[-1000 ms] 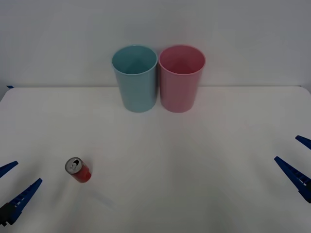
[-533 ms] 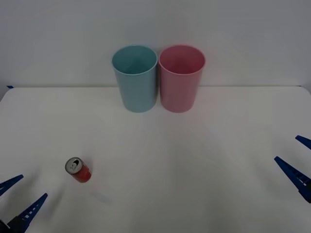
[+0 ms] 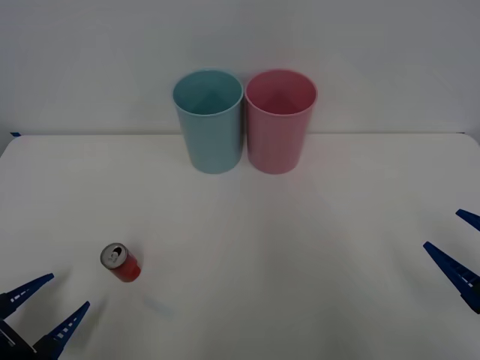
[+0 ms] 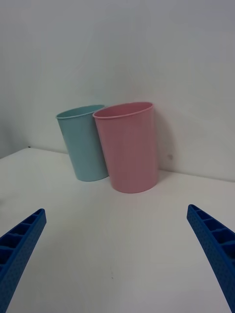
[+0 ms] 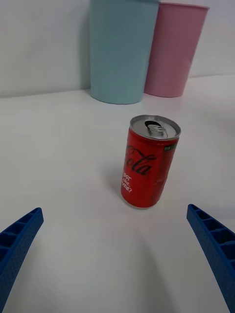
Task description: Grasp the object on the table and drop it into the matching bin: aluminum can to the light blue bin, PET bottle to the pink bin.
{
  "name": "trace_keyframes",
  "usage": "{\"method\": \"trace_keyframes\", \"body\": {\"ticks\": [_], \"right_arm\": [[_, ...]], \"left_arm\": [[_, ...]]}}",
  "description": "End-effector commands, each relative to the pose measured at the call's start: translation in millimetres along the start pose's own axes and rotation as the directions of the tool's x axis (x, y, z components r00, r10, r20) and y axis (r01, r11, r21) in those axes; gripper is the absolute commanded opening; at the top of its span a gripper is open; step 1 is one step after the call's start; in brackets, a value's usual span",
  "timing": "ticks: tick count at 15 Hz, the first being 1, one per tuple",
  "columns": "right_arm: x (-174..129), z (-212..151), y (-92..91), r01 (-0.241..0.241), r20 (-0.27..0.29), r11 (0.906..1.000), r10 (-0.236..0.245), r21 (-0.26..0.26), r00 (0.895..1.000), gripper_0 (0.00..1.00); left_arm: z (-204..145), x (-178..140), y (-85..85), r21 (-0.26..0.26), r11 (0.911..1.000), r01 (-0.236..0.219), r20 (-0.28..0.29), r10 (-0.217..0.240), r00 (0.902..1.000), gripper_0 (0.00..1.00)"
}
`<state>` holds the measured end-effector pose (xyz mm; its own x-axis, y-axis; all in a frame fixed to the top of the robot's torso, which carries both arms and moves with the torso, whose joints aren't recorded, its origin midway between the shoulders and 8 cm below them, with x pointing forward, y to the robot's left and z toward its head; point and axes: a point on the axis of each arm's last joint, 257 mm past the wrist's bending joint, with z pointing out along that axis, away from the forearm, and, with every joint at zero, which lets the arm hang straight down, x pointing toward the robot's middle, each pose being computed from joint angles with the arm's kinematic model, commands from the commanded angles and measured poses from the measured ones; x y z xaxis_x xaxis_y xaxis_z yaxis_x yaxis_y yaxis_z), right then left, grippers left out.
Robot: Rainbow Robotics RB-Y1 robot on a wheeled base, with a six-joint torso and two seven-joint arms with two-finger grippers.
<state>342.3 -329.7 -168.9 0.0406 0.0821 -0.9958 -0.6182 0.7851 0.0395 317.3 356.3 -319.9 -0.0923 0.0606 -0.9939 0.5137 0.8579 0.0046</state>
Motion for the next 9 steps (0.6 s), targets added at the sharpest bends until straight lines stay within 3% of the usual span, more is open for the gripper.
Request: {"method": "trace_keyframes", "body": {"ticks": [1,3,5,9], "right_arm": [[0.0,0.0,0.0,0.000,0.000,1.0000,0.000,0.000,1.000,1.00],[0.0,0.0,0.0,0.000,0.000,1.0000,0.000,0.000,1.000,1.00],[0.0,0.0,0.0,0.000,0.000,1.0000,0.000,0.000,1.000,1.00],[0.0,0.0,0.0,0.000,0.000,1.0000,0.000,0.000,1.000,1.00]], "left_arm": [[10.5,-0.6,-3.2,0.002,1.0000,0.008,0.011,-0.008,0.9999,1.00],[19.0,-1.5,-7.4,0.007,1.0000,0.004,0.022,-0.005,0.9997,1.00],[28.1,-2.3,-12.1,0.001,0.9992,-0.039,0.040,0.039,0.9984,1.00],[47.9,-1.8,-22.3,0.014,0.9985,-0.054,0.051,0.053,0.9973,1.00]]}}
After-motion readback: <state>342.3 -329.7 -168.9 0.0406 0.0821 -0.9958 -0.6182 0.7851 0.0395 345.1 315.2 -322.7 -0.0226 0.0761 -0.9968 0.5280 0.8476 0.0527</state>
